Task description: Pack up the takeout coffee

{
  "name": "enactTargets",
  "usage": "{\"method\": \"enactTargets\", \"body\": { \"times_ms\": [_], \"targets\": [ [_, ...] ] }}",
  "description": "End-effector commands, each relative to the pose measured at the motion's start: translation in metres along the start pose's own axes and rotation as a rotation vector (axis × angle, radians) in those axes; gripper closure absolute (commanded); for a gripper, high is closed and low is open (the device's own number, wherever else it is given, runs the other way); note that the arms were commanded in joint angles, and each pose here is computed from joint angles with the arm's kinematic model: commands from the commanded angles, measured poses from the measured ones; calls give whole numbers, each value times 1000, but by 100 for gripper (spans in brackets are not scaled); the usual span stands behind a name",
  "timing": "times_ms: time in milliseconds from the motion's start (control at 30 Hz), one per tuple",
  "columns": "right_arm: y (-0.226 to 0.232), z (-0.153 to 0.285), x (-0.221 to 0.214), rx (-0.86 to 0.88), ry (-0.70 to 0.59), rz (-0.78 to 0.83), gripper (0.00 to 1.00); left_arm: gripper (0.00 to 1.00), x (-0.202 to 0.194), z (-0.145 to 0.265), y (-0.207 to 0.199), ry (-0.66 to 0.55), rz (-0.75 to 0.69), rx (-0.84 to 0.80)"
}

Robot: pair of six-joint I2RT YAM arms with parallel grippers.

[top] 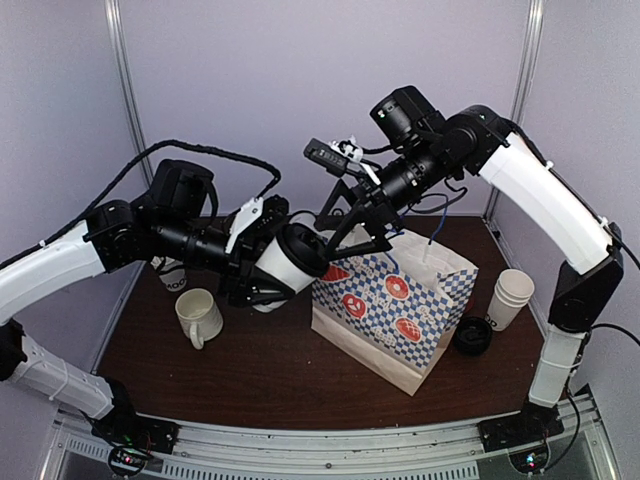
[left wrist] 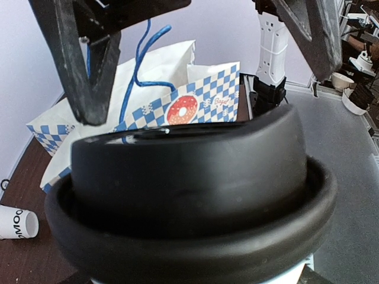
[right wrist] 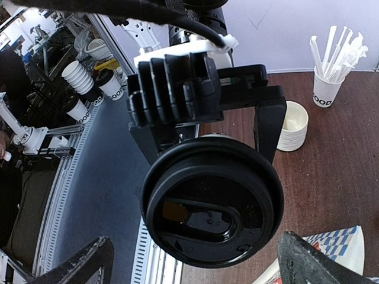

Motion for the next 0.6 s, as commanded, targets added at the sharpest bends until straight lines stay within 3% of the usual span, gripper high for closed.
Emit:
{"method": "enactTargets", "body": {
  "times_ms": [0,367,567],
  "targets": [
    [-2,-10,4,4,1,-10,1,23,14,3,-4,-38,-40,-15],
    [-5,-19,4,-1,11,-21,1,23,16,-2,-5,-33,-35,-32],
    [-4,-22,3,9,17,-21,12,23,15,-1,-5,-39,-37,-13]
  ]
}}
Point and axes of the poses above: each gripper's point midway between its finger pads, its own z axis back along the fingers, its own y axis along the line the jaws close on, x = y × z, the point moved 9 cm from there along z, back along the fingers, and after that the axes turned 6 degrees about z, right-handed, at the moved point
